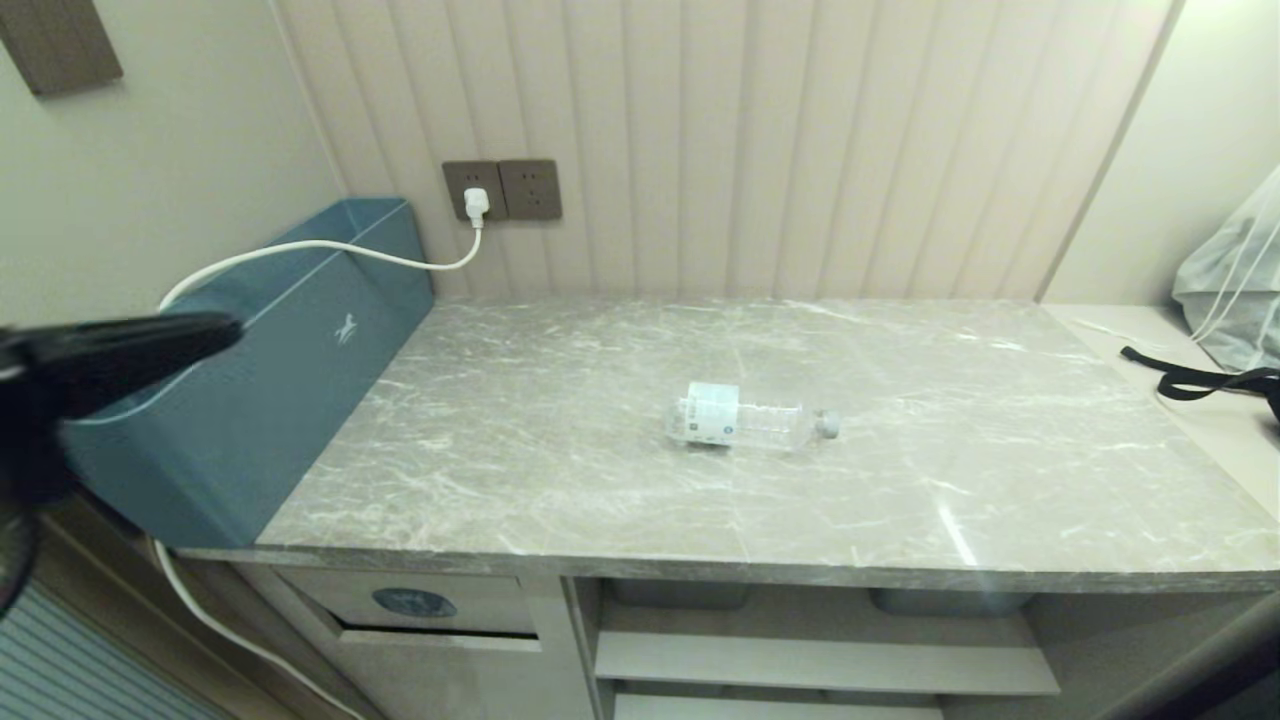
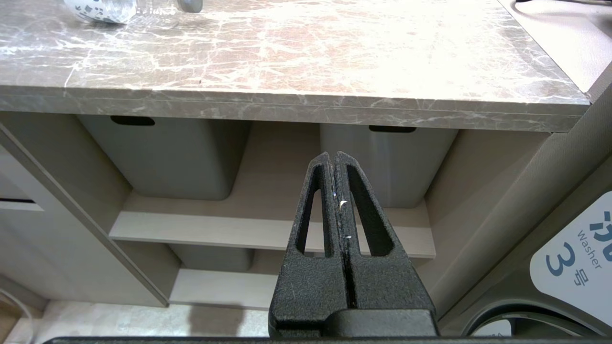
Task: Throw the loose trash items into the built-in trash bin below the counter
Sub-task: Pick up the garbage
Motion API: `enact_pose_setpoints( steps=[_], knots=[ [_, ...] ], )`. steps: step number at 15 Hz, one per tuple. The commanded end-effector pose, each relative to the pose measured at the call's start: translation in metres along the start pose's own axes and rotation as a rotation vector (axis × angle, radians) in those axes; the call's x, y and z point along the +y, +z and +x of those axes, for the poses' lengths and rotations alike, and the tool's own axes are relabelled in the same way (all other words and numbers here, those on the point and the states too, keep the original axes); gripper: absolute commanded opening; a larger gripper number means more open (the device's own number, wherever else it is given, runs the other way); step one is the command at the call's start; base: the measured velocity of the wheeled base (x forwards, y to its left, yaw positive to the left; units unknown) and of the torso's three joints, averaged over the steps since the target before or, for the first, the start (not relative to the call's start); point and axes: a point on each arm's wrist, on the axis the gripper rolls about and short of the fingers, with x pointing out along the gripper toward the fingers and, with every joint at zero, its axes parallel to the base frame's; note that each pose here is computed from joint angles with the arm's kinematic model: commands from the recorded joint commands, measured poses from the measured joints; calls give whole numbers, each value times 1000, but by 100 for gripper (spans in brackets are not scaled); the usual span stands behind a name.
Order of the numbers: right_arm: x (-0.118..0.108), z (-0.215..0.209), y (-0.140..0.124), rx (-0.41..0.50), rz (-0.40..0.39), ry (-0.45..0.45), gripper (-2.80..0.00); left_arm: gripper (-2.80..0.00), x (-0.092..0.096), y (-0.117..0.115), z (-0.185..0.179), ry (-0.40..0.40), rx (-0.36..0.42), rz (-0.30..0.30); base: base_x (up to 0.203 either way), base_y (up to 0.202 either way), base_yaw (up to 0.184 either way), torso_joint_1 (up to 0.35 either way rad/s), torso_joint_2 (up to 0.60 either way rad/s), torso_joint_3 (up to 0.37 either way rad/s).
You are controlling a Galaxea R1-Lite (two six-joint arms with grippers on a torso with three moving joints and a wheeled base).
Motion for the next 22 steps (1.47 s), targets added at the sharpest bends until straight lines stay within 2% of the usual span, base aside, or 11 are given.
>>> enact_pose_setpoints(
  steps=[1, 3, 5, 6, 10, 14, 19, 21, 22],
  knots=[
    [0, 0, 0, 0, 0, 0, -280, -280, 25, -17, 94, -114, 134, -25, 0, 0, 0, 0, 0, 0],
    [0, 0, 0, 0, 1, 0, -280, -280, 28, -14, 154, -232, 106, 30, 0, 0, 0, 0, 0, 0],
    [0, 0, 0, 0, 1, 0, -280, -280, 19, -16, 202, -325, 75, 77, 0, 0, 0, 0, 0, 0],
    [0, 0, 0, 0, 1, 0, -280, 0, 12, -15, 224, -365, 53, 99, 0, 0, 0, 0, 0, 0],
    [0, 0, 0, 0, 1, 0, -280, 0, -20, -19, 290, -466, -25, 164, 0, 0, 0, 0, 0, 0],
    [0, 0, 0, 0, 1, 0, -280, 0, -54, -24, 328, -566, -113, 230, 0, 0, 0, 0, 0, 0],
    [0, 0, 0, 0, 1, 0, -280, 0, -67, -39, 337, -663, -133, 290, 0, 0, 0, 7, 1, 0],
    [0, 0, 0, 0, 1, 0, -280, 0, -68, -48, 341, -675, -118, 284, 0, 0, 0, 0, 0, 0],
    [0, 0, 0, 0, 1, 0, -280, 0, -69, -54, 344, -707, -114, 276, 0, 0, 0, 0, 0, 0]
  ],
)
